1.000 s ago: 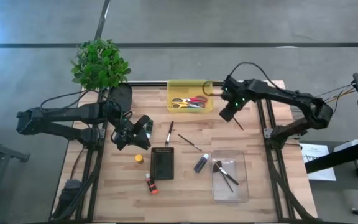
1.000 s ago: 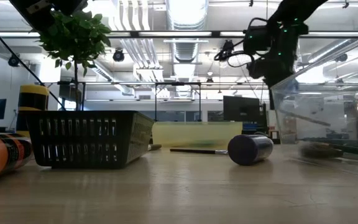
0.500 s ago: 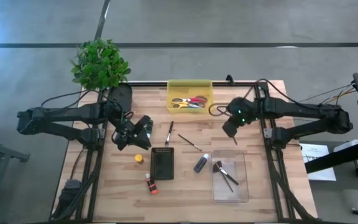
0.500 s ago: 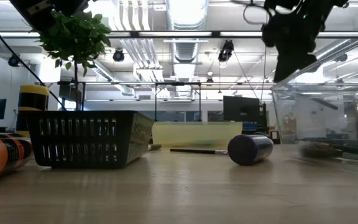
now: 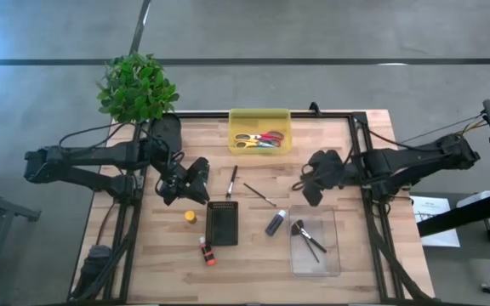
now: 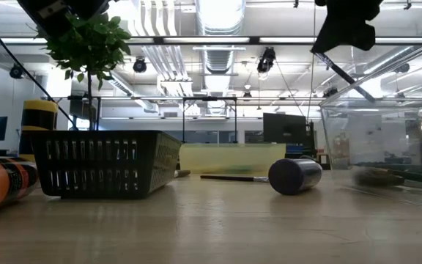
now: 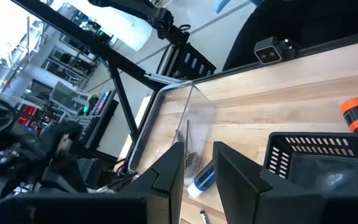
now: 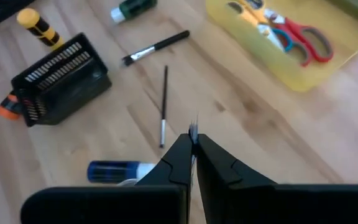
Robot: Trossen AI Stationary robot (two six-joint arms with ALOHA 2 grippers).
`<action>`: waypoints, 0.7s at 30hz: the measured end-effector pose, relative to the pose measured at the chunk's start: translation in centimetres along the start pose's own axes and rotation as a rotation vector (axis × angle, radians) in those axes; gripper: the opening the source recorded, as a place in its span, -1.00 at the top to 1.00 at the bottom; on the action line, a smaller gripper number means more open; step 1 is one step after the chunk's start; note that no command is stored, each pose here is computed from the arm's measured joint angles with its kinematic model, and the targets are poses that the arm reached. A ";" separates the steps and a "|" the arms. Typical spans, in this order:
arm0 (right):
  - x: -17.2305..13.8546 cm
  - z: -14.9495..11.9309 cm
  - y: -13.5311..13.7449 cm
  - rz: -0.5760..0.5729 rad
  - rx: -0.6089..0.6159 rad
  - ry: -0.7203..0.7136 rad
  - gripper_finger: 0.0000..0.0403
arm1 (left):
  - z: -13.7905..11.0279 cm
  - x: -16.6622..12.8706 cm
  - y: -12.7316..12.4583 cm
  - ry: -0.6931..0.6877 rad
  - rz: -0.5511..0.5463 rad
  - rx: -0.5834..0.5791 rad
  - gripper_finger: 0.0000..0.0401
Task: Pick & Place Paint Supplies
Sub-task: Put the top right eyeliner brush into the transparent bin
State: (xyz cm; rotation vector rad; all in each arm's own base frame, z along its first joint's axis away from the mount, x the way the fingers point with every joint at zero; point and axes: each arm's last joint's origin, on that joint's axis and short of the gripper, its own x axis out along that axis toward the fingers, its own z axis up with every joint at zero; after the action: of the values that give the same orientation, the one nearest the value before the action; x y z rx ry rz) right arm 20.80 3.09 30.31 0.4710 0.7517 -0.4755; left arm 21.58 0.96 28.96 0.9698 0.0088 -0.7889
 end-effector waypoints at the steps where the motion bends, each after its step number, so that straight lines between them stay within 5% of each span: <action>1: 0.1 -0.1 0.3 0.003 0.005 0.007 0.96 | 0.0 0.0 0.0 0.000 0.000 -0.005 0.54; 21: 4.1 -6.9 5.8 -0.014 0.161 0.389 0.96 | 0.0 0.0 0.0 -0.001 0.004 -0.043 0.54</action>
State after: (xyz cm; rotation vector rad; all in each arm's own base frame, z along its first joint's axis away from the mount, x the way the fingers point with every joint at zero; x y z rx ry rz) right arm 23.02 10.57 24.22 0.7209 1.0956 -0.4653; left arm 21.59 0.97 29.02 0.9282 0.0225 -0.7824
